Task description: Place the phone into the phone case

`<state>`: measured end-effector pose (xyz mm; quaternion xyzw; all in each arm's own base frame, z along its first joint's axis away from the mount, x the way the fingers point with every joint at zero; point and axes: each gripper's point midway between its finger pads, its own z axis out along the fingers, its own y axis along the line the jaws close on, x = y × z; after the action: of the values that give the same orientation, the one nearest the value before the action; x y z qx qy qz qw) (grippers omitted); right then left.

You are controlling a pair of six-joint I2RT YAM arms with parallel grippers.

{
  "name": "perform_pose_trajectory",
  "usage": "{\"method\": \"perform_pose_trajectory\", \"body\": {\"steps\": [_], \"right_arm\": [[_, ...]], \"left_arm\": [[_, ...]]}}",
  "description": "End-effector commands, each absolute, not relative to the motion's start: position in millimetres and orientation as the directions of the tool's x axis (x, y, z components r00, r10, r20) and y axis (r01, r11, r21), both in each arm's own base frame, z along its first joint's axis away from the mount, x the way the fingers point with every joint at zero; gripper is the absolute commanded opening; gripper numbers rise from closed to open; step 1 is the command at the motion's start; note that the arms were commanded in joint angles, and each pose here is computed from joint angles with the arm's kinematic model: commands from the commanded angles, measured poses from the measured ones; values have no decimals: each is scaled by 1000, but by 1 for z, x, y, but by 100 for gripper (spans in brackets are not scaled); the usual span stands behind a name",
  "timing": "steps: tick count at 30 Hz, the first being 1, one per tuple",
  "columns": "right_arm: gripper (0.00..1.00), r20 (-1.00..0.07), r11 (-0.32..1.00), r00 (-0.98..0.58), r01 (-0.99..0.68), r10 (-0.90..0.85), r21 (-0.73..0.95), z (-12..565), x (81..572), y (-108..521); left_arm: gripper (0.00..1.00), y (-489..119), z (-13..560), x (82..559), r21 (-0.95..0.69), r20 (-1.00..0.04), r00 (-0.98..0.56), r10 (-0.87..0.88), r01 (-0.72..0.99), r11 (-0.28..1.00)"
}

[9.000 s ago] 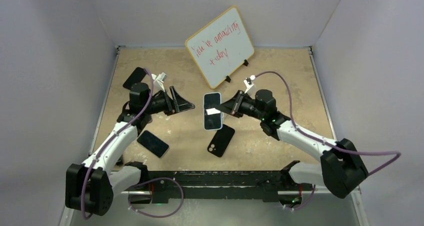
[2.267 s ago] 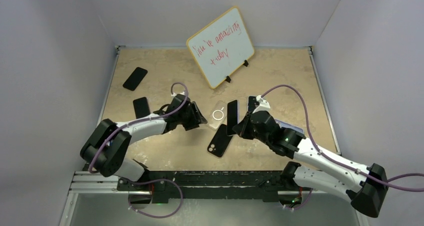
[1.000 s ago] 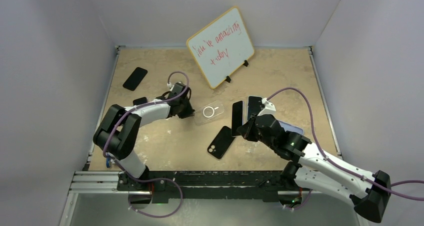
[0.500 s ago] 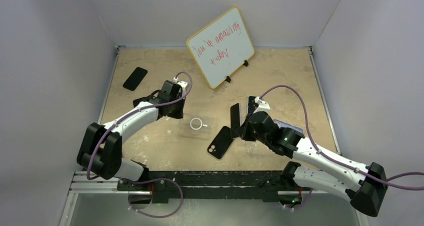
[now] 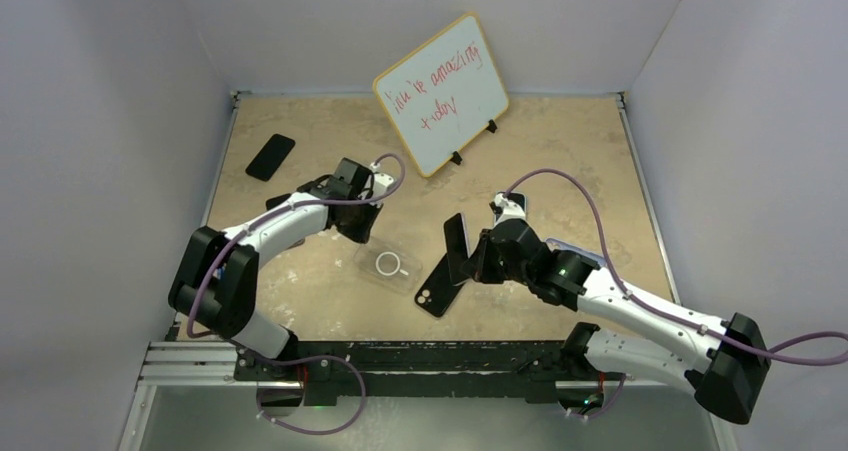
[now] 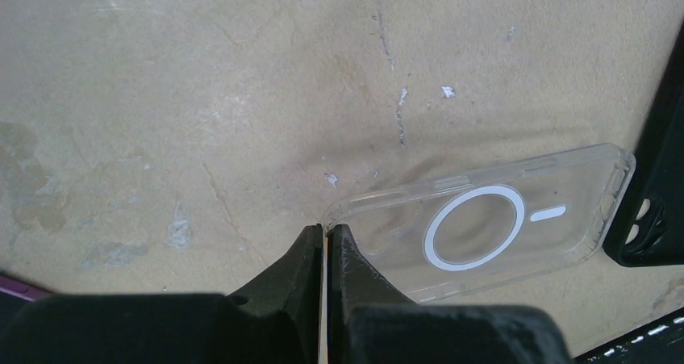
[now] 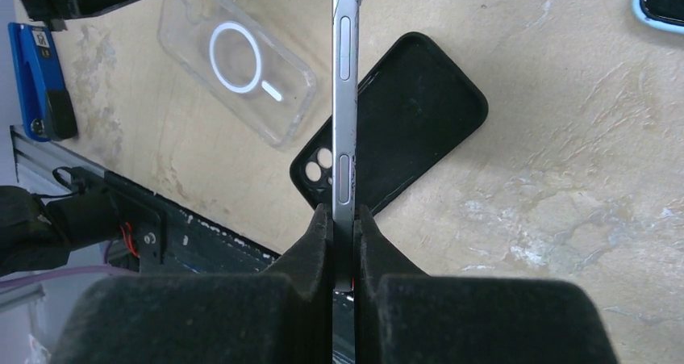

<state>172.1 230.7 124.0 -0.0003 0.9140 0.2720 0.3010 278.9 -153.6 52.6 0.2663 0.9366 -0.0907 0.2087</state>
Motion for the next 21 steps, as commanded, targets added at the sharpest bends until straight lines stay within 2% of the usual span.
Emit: {"method": "perform_pose_trajectory", "body": {"steps": [1,2,4,9,10,11,16,21], "right_arm": [[0,-583,790,-788,-226,196,571,157,181,251],[0,-578,788,-793,-226,193,573,155,180,252],[0,-576,785,-798,-239,177,572,154,179,254],[0,-594,756,-801,-343,75,558,156,177,271],[0,-605,750,-795,-368,53,549,157,179,275],[0,-614,743,-789,-395,26,540,158,179,278],[0,-617,697,-785,-472,-54,540,157,180,299],[0,-606,597,-777,-570,-169,564,154,176,330]], "left_arm": [[0,-172,56,280,-85,-455,-732,507,602,794],[0,-174,55,279,-99,-455,-734,503,604,791],[11,-177,60,280,-111,-468,-741,482,591,799],[62,-183,98,294,-191,-568,-775,276,451,872],[76,-184,107,296,-216,-585,-775,240,433,875],[84,-183,115,297,-234,-597,-774,210,419,878],[87,-175,150,301,-438,-615,-789,14,356,826],[84,-141,182,299,-602,-602,-766,-224,252,758]]}}
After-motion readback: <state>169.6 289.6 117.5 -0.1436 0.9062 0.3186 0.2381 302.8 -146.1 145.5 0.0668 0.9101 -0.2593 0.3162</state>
